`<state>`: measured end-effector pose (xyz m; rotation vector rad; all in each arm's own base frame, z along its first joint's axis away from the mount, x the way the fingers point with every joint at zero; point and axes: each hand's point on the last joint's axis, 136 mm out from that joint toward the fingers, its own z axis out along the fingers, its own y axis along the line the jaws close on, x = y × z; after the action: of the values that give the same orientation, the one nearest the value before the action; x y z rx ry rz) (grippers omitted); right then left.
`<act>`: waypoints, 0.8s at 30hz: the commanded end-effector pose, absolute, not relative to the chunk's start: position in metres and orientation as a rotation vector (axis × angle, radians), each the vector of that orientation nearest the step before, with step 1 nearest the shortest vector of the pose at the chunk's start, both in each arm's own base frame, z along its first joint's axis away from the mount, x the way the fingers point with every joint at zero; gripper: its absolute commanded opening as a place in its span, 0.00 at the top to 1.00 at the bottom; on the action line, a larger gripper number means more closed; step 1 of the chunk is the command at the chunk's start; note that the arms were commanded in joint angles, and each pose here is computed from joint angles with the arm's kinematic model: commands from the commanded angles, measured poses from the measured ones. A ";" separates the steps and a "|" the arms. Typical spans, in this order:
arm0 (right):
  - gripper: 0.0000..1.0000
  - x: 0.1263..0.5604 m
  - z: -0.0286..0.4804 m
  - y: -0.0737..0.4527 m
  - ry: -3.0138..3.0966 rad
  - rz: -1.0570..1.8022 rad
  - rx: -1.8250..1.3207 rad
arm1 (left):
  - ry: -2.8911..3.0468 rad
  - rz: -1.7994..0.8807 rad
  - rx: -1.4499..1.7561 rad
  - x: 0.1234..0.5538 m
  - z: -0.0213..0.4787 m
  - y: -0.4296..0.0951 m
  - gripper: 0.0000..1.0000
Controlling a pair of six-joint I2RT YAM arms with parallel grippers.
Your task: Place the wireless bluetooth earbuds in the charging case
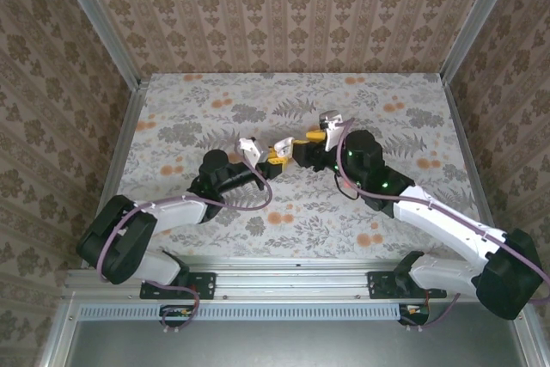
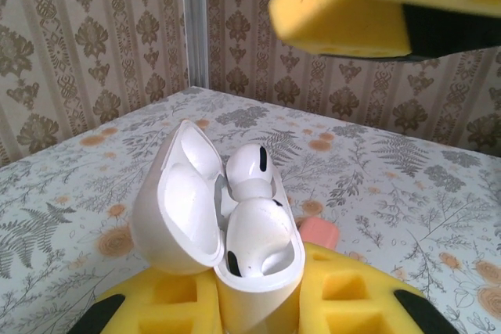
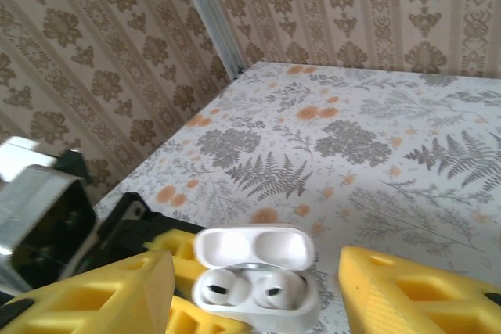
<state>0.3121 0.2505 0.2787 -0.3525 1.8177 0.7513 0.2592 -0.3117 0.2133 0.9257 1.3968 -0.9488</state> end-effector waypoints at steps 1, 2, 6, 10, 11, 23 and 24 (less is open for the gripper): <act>0.36 0.307 0.292 0.244 1.799 0.722 -0.410 | 1.335 -0.977 0.951 0.254 0.237 -0.314 0.96; 0.34 0.307 0.292 0.242 1.798 0.713 -0.415 | 1.338 -0.980 0.957 0.253 0.236 -0.314 0.96; 0.22 0.303 0.297 0.233 1.792 0.684 -0.445 | 1.352 -0.983 0.991 0.250 0.236 -0.311 0.96; 0.16 0.295 0.304 0.229 1.758 0.681 -0.561 | 1.343 -1.024 1.040 0.242 0.239 -0.308 0.95; 0.15 0.294 0.304 0.227 1.751 0.675 -0.590 | 1.341 -1.031 1.047 0.241 0.240 -0.308 0.95; 0.06 0.257 0.293 0.228 1.597 0.788 -1.033 | 1.259 -1.114 1.187 0.215 0.254 -0.309 0.95; 0.06 0.255 0.291 0.228 1.590 0.790 -1.062 | 1.254 -1.121 1.197 0.213 0.255 -0.309 0.95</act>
<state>0.2783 0.2204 0.2832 -0.8868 1.6971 0.7332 0.2246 -0.3084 0.2344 1.1268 1.3503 -1.0980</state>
